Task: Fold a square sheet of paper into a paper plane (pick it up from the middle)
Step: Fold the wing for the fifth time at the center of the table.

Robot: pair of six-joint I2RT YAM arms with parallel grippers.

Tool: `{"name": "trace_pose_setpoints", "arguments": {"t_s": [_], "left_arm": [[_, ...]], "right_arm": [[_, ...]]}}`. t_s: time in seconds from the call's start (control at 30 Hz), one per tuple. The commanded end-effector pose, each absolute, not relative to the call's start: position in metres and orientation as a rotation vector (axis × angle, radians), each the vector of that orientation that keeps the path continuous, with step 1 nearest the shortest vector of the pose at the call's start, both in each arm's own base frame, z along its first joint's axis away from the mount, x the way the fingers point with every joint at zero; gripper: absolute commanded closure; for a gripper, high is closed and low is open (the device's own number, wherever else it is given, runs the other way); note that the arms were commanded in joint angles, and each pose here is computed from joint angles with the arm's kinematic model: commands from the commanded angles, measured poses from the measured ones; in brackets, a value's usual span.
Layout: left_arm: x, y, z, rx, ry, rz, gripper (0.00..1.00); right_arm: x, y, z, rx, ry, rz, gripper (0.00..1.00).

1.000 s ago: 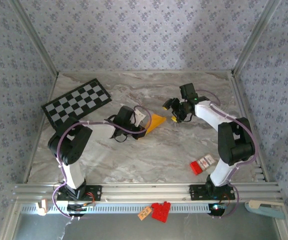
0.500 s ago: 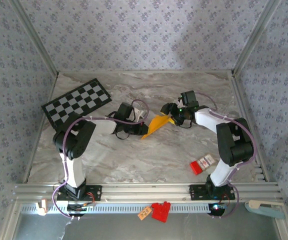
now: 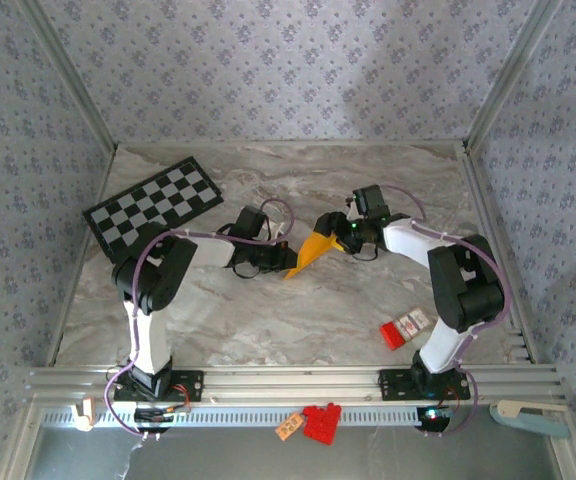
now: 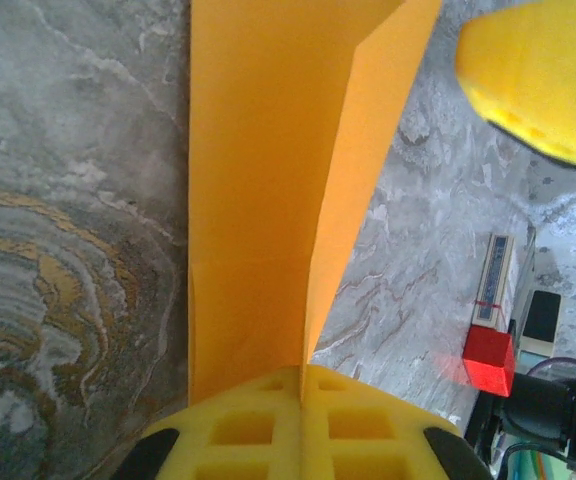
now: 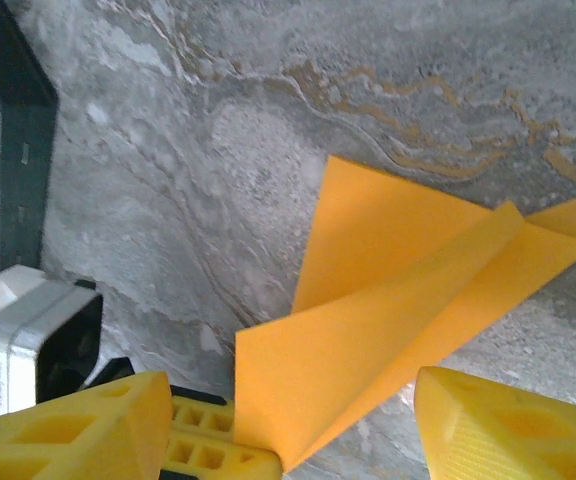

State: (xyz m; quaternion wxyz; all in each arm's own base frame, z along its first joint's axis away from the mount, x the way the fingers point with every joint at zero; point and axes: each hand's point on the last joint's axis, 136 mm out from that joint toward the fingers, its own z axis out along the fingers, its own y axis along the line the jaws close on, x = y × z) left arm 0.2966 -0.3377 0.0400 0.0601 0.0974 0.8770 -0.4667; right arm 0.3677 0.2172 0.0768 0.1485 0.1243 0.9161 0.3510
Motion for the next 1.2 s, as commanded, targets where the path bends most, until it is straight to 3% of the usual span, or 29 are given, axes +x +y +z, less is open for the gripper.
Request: {"name": "trace_pose_setpoints", "arguments": {"t_s": [0.0, 0.6, 1.17], "left_arm": [[0.303, -0.343, 0.046, 0.272, 2.641, -1.466, 1.00], [0.303, -0.342, 0.036, 0.171, 2.644, -1.513, 1.00], [0.301, -0.338, 0.023, 0.119, 2.670, -1.516, 0.96]], "right_arm": [[0.358, 0.213, 0.063, 0.319, 2.712, 0.895, 0.33], [0.351, 0.236, 0.037, 0.218, 2.858, 0.805, 0.37], [0.351, 0.228, 0.009, 0.308, 2.964, 0.649, 0.41]]}}
